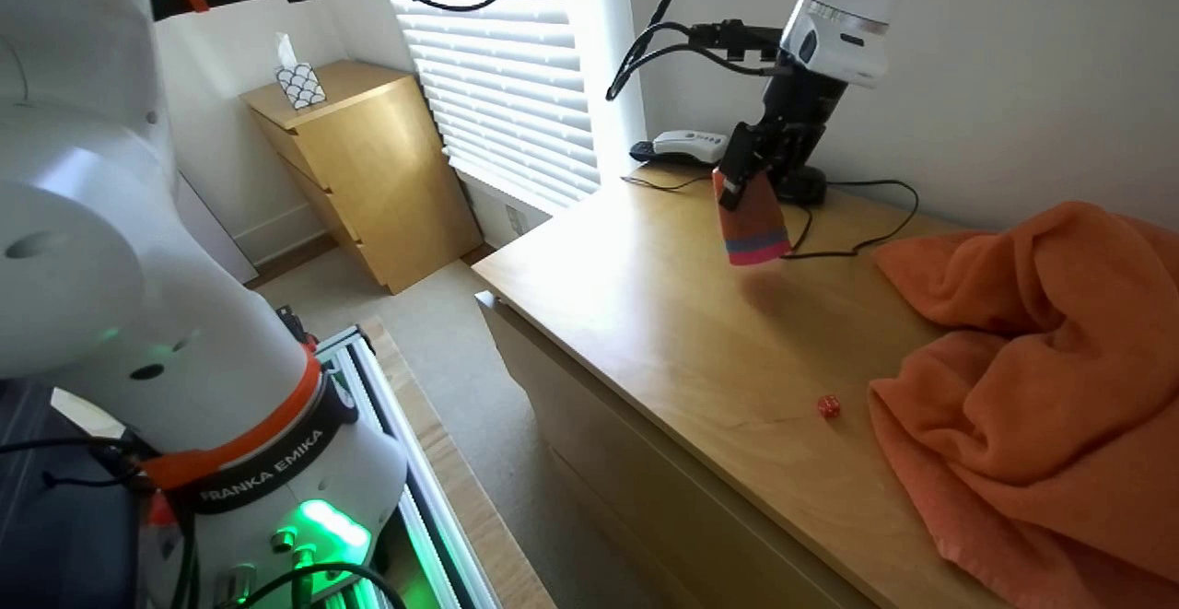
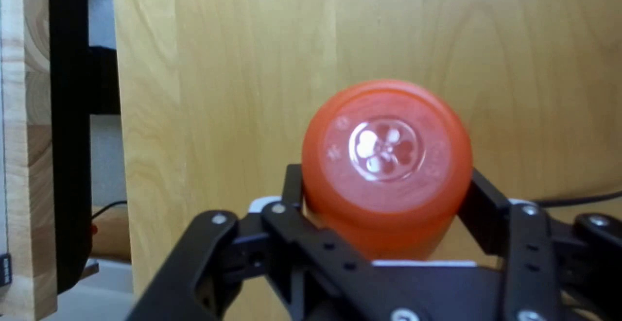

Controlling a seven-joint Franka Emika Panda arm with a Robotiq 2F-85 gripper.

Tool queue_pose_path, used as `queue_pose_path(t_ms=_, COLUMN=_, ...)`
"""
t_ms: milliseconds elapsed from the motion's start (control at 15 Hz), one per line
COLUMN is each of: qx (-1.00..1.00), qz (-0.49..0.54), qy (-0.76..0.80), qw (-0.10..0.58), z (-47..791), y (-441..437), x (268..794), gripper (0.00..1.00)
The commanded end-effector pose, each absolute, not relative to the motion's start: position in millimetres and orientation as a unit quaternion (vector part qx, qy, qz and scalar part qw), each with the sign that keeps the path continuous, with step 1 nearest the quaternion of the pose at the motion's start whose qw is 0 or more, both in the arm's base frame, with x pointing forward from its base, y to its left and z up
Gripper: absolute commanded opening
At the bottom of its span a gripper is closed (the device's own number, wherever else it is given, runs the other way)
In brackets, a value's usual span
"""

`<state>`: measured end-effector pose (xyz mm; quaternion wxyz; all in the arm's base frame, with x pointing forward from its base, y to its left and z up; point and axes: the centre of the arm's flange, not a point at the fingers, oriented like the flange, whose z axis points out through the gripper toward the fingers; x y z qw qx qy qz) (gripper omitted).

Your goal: Turn the plastic cups over

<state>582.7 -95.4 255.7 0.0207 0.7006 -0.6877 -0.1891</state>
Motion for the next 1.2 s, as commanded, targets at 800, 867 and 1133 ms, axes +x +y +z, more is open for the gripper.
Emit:
queue_pose_path(t_ms=800, qx=0.603, qz=-0.053, qy=-0.784, qw=0.140, z=217.3, y=-56.3, x=562.5, gripper=0.53)
queue_pose_path(t_ms=867, qx=0.599, qz=-0.051, qy=-0.786, qw=0.142, z=216.3, y=-55.9, x=563.0, gripper=0.53)
queue_pose_path(t_ms=1133, qx=0.590, qz=-0.049, qy=-0.793, qw=0.143, z=214.9, y=-58.2, x=564.3, gripper=0.52)
